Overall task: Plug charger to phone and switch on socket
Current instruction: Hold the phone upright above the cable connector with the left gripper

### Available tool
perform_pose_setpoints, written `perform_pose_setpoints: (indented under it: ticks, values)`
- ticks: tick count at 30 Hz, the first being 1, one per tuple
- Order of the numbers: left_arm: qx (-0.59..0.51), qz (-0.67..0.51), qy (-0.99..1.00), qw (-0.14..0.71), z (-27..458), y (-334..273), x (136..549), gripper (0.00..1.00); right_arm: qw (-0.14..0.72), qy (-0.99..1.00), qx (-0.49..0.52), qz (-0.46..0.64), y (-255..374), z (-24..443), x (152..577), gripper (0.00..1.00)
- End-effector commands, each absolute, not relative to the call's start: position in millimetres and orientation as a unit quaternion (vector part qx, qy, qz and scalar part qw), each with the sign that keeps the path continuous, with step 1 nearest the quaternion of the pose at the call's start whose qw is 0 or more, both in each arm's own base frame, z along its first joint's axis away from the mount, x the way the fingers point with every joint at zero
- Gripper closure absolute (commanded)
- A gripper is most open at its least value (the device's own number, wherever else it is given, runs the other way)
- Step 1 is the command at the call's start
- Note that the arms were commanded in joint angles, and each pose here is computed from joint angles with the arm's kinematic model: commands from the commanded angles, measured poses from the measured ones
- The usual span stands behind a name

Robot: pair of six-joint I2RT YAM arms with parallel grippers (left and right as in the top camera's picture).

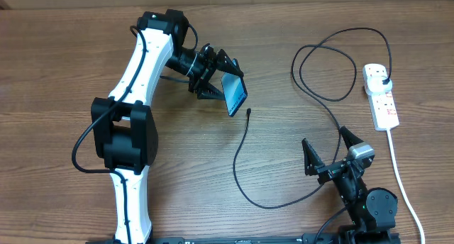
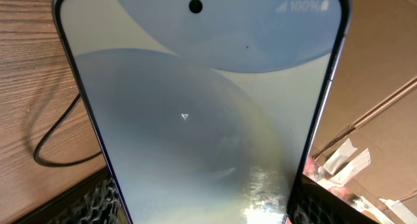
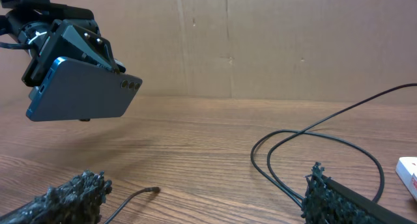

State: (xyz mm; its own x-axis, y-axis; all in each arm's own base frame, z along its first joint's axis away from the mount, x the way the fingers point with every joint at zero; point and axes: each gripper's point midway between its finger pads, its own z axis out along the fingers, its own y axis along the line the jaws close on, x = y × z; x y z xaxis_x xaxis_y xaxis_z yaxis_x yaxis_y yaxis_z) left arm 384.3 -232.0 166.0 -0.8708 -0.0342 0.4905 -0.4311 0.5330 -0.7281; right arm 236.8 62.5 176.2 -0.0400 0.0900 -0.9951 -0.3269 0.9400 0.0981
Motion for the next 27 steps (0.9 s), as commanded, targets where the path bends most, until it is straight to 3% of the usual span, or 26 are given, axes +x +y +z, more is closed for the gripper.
perform_pose_setpoints:
  ticks: [1, 27]
  values:
    - [0.133, 0.492, -0.835, 0.208, 185, -236, 389, 0.81, 0.689, 0.704, -0.081, 0.153, 62, 175, 237, 0.00]
    - [0.189, 0.508, -0.801, 0.255, 198, -241, 389, 0.81, 0.689, 0.704, -0.081, 0.153, 62, 175, 237, 0.00]
